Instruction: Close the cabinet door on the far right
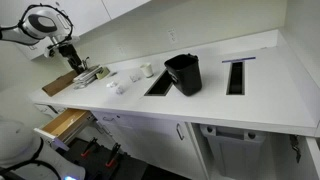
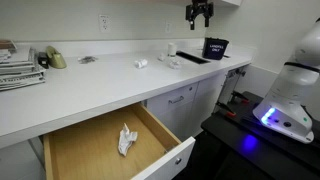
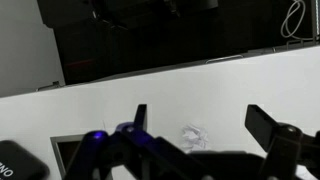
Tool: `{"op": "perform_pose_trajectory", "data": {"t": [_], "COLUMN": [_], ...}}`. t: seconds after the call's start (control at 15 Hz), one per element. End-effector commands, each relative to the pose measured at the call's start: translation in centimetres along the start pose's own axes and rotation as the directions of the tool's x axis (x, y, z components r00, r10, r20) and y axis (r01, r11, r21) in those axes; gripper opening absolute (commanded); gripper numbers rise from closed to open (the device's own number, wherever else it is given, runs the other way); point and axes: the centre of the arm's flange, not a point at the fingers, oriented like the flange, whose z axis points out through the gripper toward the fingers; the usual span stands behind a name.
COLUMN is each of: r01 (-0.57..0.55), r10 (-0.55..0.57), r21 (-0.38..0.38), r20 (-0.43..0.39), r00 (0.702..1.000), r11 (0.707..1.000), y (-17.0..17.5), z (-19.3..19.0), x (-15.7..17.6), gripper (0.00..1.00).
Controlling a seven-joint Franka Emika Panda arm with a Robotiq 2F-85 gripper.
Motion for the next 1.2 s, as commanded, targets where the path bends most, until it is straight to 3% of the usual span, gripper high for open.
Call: {"op": "perform_pose_trajectory", "data": {"t": [0.0,0.33,0.67,0.93,1.13], "r01": [0.0,-0.046,-0.214,-0.392,-0.527], "r10": [0.0,0.046,0.208,0.38,0.524], "r21": [0.0,0.028,0.115,0.169,0.198], "r20": [0.0,0.01,0.06,0.097,0.071], "r00": [1.0,0.999,0.976,0.92,0.848], "r11": [1.0,0.999,0.97,0.905,0.826], "y": [0.0,1.8,9.2,17.3,24.2], "z": [0.0,0.1,0.9,2.9,5.3], "x": [0.0,1.0,4.0,6.5,8.0], "gripper": [1.0,1.0,1.0,1.0,1.0]}}
